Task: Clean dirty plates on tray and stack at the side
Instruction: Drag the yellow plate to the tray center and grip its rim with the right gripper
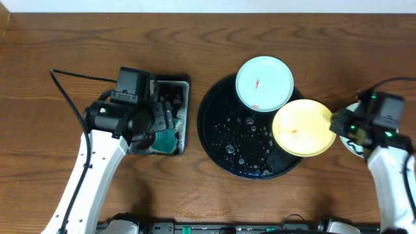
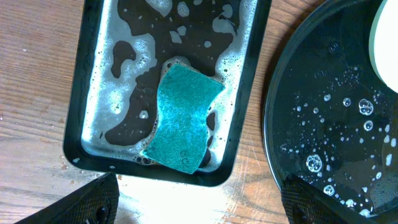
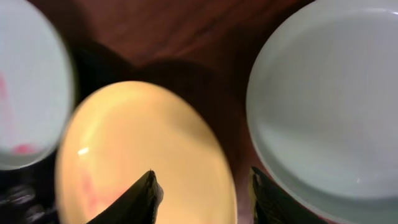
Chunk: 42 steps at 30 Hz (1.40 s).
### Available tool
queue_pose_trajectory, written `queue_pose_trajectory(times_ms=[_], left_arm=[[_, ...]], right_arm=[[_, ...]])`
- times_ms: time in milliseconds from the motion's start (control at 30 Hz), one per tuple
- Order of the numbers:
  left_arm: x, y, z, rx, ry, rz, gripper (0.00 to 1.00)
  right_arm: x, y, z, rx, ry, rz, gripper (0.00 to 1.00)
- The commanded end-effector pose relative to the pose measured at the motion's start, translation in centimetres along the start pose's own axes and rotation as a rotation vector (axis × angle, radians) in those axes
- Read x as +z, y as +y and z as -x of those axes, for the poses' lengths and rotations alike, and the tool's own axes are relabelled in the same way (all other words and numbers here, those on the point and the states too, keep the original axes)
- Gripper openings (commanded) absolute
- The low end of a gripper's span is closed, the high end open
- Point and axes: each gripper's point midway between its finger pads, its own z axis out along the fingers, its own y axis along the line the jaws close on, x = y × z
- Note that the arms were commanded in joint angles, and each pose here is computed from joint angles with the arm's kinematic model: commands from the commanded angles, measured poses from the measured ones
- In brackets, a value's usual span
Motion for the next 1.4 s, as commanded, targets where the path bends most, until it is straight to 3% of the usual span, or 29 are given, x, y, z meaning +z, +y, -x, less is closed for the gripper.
queue_pose_trajectory(times_ms=[0, 100, 133, 200, 233, 567, 800, 967, 1167, 1300, 1367], left_arm=[[-0.1, 0.1, 0.2, 0.005, -0.005, 0.002, 0.84], [-0.1, 0.1, 0.2, 0.005, -0.005, 0.002, 0.84], [-0.1, 0.1, 0.2, 0.005, -0.005, 0.002, 0.84], [-0.1, 0.1, 0.2, 0.005, -0.005, 0.002, 0.84], [-0.1, 0.1, 0.2, 0.005, -0.005, 0.002, 0.84], [-0.1, 0.1, 0.2, 0.005, -0.005, 0.002, 0.84], [-0.1, 0.1, 0.2, 0.005, -0.005, 0.002, 0.84], [-0.1, 0.1, 0.2, 0.005, -0.005, 0.002, 0.84], [-0.1, 0.1, 0.2, 0.005, -0.005, 0.002, 0.84], [-0.1, 0.1, 0.2, 0.005, -0.005, 0.002, 0.84], [-0.1, 0.1, 0.2, 0.005, -0.005, 0.002, 0.84]], right_arm=[[2.7, -2.0, -1.7, -0.041, 0.065, -0.130, 0.42], [4.1, -2.9, -2.9, -0.040, 0.124, -0.165, 0.34], [4.5, -2.9, -3.4, -0.036, 0.145, -0.162, 0.28], [4.7, -2.0, -4.2, -0.029, 0.181, -0.111, 0.06], [4.6, -1.8, -4.4, -0.026, 0.194, -0.096, 0.01], [-1.5, 1.4, -5.4, -0.017, 0.188, 0.068, 0.01], [-4.7, 5.9, -7.5, -0.116, 0.201, 0.221, 0.01], [-3.1, 9.2, -10.8, -0.081, 0.298, 0.258, 0.01], [1.3, 7.7, -13.4, 0.028, 0.265, 0.007, 0.01], [2.1, 10.0, -12.4, -0.166, 0.193, 0.071, 0.01], [1.5, 11.5, -11.0, -0.275, 0.150, 0.115, 0.16]])
